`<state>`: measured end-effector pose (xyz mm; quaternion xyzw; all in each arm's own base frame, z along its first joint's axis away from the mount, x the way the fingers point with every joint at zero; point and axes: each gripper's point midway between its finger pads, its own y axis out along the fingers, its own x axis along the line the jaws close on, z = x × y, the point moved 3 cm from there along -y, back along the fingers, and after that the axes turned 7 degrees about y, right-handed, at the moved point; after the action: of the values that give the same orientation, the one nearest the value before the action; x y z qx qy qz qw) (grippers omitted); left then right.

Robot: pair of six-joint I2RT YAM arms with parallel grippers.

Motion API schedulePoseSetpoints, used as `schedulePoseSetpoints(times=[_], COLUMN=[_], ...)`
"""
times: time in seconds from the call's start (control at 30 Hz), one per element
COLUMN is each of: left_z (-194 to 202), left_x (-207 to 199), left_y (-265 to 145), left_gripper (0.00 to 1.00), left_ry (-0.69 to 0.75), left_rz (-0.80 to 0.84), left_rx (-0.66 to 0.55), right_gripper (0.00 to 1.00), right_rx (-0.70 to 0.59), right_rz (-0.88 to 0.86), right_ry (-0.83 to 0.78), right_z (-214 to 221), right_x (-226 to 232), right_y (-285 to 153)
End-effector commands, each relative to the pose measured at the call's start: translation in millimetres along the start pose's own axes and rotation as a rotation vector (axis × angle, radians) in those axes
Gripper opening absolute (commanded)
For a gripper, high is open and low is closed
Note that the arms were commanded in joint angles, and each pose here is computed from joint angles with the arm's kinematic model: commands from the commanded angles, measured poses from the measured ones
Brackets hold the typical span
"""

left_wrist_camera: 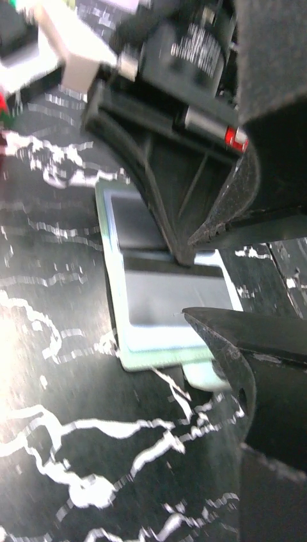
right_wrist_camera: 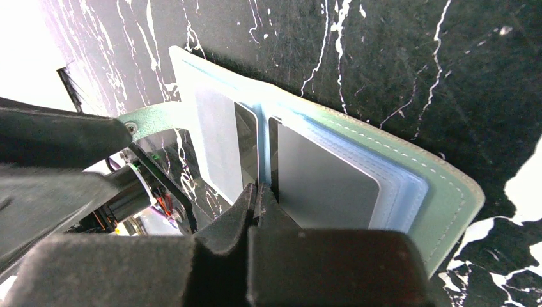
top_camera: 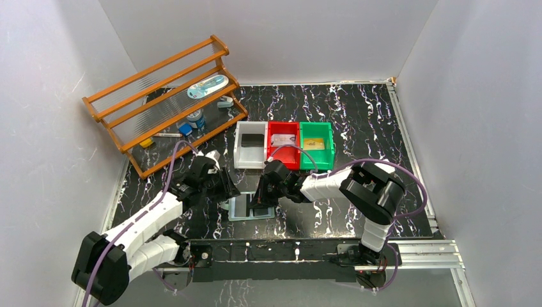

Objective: Take the credit cards out of the card holder

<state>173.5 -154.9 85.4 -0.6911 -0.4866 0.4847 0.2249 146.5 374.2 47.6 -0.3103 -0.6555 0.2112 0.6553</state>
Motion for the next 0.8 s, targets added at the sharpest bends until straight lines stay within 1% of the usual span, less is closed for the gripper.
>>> schedulePoseSetpoints(times=[0.0,0.07,0.2,0.47,0.57,0.7,0.77], left_z=[-12,-7,9,24,28,32,33], left_x=[-35,-34,-18,11,13,17,20], left_y=[-6,2,16,23,26,29,29], left_gripper=[0.39,0.39,0.37,0.35,0.35,0.32,0.31], left_ry=[0.039,0.027,-0.015,-0.022,-0.022,-0.021,-0.022], left_rz=[0.181,0.186,0.126,-0.004,0.0,-0.021,-0.034], left_rx=[-0.006,0.034,0.087,0.101,0.105,0.129,0.128], right_gripper=[0.0,0.0,0.0,0.0,0.0,0.0,0.03], right_rx=[-0.008,-0.008,-0.007,-0.007,-0.005,-0.027,-0.035], right_rz=[0.017,0.018,0.019,0.007,-0.003,-0.05,-0.07], right_ry=[0.001,0.002,0.002,-0.001,-0.002,0.005,0.005], right_z=[1,2,2,1,1,-1,-3], right_x=[-5,-6,-6,-2,0,8,12], right_y=[-3,-3,-3,-4,-4,-6,-5])
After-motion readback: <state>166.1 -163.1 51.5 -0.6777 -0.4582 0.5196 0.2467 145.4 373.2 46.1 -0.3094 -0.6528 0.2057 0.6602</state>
